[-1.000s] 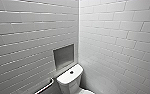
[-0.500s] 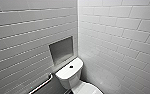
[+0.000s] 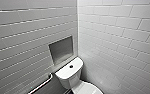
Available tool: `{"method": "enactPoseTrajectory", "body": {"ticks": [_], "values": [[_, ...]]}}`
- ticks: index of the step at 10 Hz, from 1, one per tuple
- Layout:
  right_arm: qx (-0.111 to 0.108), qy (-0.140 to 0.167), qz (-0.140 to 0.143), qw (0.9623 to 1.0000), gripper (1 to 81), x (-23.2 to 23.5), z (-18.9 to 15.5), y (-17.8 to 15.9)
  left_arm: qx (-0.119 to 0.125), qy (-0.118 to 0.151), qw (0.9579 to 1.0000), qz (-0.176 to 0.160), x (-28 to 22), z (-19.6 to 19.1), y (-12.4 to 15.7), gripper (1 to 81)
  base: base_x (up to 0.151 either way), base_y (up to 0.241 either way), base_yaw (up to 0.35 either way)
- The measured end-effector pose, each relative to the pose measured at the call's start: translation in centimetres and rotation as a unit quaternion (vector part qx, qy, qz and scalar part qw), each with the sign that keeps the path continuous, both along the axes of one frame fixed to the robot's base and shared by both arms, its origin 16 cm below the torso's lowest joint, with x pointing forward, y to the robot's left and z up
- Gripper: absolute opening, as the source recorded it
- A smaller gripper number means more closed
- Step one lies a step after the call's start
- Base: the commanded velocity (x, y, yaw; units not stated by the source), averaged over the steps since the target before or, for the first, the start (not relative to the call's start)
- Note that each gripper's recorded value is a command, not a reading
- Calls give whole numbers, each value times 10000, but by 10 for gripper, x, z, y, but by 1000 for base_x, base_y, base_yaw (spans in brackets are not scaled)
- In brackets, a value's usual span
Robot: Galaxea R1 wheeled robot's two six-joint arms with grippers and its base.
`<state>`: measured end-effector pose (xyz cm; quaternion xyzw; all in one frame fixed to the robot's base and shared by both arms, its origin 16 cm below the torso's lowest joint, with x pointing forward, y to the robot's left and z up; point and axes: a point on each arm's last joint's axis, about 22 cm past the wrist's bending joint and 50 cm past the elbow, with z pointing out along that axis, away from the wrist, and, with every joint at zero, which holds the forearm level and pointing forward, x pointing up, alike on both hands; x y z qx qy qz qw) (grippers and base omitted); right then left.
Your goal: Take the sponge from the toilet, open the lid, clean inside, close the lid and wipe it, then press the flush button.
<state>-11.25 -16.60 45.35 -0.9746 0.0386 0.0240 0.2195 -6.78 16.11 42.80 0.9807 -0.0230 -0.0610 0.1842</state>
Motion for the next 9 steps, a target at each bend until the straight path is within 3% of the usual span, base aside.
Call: {"method": "enactPoseTrajectory", "body": {"ticks": [4, 7, 9], "values": [[-14, -110, 17, 9999, 10, 10, -4, 4, 12, -167, 9998, 57, 15, -1, 1, 811, 0, 0, 0], [-170, 425, 417, 9981, 10, -5, -18, 8, 237, -220, 9993, 210, 16, -7, 13, 811, 0, 0, 0], [-320, 566, 622, 9959, 10, 10, -29, 8, 458, -299, 9975, 440, 20, -11, 26, 811, 0, 0, 0]]}}
